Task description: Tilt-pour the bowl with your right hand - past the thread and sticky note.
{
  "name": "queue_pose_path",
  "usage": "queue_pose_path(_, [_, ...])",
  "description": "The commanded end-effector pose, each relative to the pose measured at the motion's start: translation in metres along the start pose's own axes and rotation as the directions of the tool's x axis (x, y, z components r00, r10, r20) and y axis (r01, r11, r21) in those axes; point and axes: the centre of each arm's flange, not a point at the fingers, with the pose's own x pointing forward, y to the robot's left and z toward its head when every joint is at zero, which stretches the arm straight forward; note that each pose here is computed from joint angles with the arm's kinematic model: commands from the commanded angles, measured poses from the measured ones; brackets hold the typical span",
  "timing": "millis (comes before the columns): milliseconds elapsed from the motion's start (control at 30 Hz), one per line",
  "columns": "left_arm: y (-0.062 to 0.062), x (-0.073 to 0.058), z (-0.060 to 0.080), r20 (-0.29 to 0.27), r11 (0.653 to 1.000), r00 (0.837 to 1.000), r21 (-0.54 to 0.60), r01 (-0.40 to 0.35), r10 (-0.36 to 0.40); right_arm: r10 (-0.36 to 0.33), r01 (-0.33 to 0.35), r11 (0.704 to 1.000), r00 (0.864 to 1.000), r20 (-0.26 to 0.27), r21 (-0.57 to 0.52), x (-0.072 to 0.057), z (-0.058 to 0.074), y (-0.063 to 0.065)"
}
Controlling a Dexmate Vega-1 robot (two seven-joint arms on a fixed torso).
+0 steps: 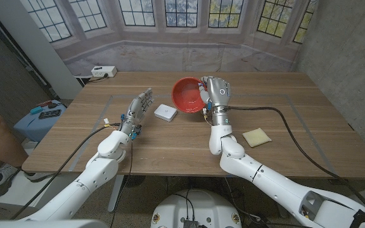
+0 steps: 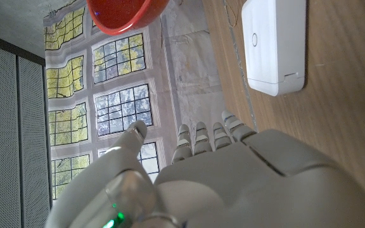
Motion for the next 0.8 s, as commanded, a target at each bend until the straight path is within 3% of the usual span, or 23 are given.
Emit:
queue_pose_path(33, [0.0,0.0,-0.001,0.001,1.0,1.0,-0.003,0.0,0.0,0.132,-0.127,0.988,0.99,-0.046,0.092,0.0,-0.001,-0.007])
queue_pose_path(467, [0.0,0.0,0.0,0.007,1.0,1.0,-0.001,-0.001,0.001,0.232,-0.217,0.96,0.971,-0.065,0.177,0.002,0.001,-0.013])
queue_pose_path(800, [0.001,-0.001,0.001,0.011,1.0,1.0,0.0,-0.001,0.001,0.334,-0.313,0.923,0.941,-0.06,0.224,0.006,0.005,-0.017])
